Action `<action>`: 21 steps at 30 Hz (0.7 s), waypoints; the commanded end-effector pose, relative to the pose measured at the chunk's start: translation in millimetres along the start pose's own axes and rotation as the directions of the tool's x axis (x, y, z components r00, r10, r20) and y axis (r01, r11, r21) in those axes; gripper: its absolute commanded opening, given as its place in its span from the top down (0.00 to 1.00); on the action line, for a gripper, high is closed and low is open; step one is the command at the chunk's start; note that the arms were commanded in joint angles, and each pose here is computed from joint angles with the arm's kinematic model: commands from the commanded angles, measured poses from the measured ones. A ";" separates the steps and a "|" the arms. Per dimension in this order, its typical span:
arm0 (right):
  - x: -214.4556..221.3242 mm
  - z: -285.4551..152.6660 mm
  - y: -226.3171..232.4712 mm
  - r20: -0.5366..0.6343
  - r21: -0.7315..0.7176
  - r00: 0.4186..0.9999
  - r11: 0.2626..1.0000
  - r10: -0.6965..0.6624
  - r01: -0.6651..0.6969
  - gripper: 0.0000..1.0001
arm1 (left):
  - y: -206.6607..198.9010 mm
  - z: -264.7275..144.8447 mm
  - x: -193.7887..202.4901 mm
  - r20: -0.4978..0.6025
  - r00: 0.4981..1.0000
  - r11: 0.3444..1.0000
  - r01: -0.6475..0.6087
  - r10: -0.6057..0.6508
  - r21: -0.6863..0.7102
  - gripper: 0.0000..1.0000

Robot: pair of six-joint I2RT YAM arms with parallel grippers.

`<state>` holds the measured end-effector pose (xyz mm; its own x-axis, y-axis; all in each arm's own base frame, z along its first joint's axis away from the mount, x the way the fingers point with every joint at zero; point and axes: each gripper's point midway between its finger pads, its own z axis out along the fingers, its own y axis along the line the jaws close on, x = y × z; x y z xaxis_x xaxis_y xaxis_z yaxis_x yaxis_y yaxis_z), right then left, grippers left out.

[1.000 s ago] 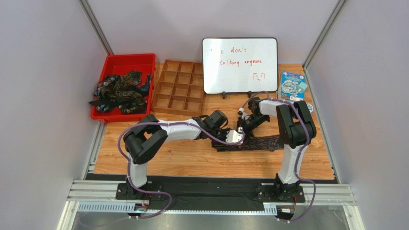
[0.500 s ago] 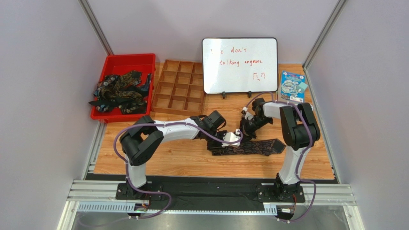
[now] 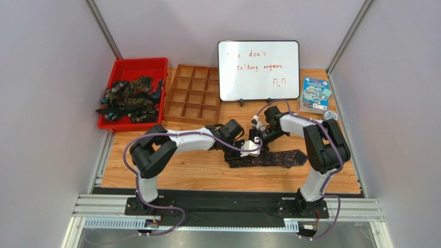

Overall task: Roll the ties
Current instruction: Roll the tie at the center of the board.

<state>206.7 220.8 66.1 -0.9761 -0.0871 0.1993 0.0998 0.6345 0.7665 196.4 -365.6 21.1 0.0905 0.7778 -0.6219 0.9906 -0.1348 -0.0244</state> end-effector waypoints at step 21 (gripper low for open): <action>-15.4 23.1 -40.5 -0.008 0.143 0.999 0.989 0.033 -0.031 1.00 | -6.9 4.7 25.7 -0.079 0.995 0.998 0.064 -0.065 -0.012 0.58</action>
<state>205.6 232.8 41.4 -0.9615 -0.0915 0.2591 0.1352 0.6633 0.7360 197.8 -366.0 21.1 0.0756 0.7798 -0.6214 0.9928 -0.1168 -0.0258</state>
